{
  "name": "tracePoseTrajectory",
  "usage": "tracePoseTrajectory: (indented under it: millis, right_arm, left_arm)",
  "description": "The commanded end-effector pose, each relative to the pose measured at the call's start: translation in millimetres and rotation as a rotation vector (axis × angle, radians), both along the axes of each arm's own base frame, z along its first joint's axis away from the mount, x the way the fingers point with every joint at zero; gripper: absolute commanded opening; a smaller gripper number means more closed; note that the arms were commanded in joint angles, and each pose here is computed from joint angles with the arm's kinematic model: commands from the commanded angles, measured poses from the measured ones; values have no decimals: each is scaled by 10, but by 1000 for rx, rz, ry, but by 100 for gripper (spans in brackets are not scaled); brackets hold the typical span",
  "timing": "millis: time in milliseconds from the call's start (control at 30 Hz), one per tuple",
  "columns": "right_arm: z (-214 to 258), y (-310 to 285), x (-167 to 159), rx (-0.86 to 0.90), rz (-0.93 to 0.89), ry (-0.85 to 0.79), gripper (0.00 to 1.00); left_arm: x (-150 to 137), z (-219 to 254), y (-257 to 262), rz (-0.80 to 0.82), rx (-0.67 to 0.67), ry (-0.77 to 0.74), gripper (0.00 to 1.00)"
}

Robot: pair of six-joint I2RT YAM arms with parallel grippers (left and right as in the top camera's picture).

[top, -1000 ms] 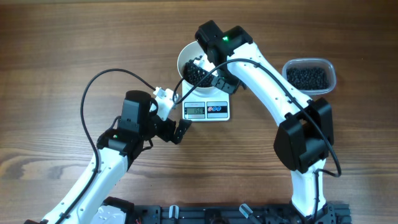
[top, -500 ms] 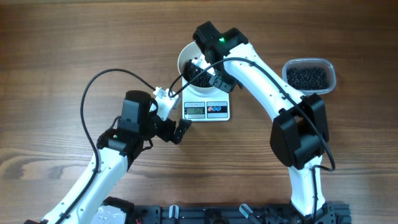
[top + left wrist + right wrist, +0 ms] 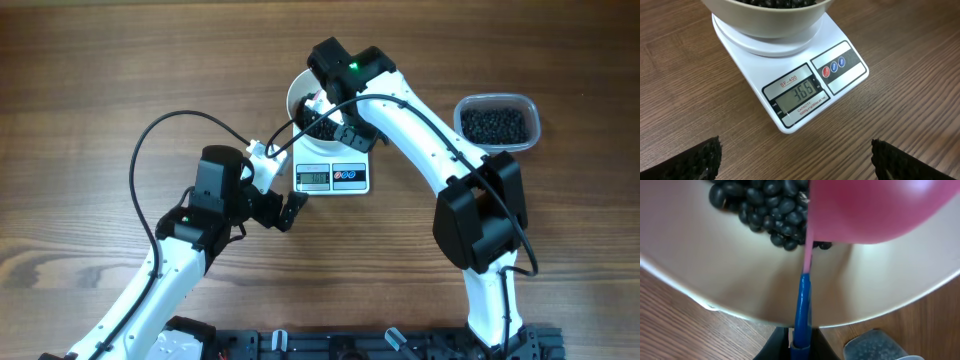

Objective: Scoop item into bowl and weigh 150g on scale

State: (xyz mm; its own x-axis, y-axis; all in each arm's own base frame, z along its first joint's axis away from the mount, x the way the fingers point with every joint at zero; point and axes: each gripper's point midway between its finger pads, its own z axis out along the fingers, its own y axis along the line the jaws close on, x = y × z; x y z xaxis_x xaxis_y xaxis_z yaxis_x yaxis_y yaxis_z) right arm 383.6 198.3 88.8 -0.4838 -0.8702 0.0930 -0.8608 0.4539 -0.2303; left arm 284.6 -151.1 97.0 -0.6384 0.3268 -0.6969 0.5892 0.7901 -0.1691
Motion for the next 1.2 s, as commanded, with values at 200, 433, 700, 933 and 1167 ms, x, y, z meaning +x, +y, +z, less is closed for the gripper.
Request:
tracePoseTrajectory:
  millis: [200, 433, 700, 933, 1167]
  right_arm:
    - [32, 145, -64, 66, 34, 36, 4]
    - [61, 138, -151, 138, 8, 113, 4]
    - [96, 209, -205, 240, -16, 173, 4]
    - [153, 257, -238, 413, -80, 268, 4]
    - [247, 207, -224, 565, -164, 347, 4]
  left_arm:
    - [-4, -7, -2, 4, 1, 2, 100]
    - [-4, -7, -2, 4, 1, 2, 100]
    - [-4, -7, -2, 4, 1, 2, 100]
    - [-4, -7, -2, 4, 1, 2, 100]
    - [-4, -7, -2, 4, 1, 1, 100]
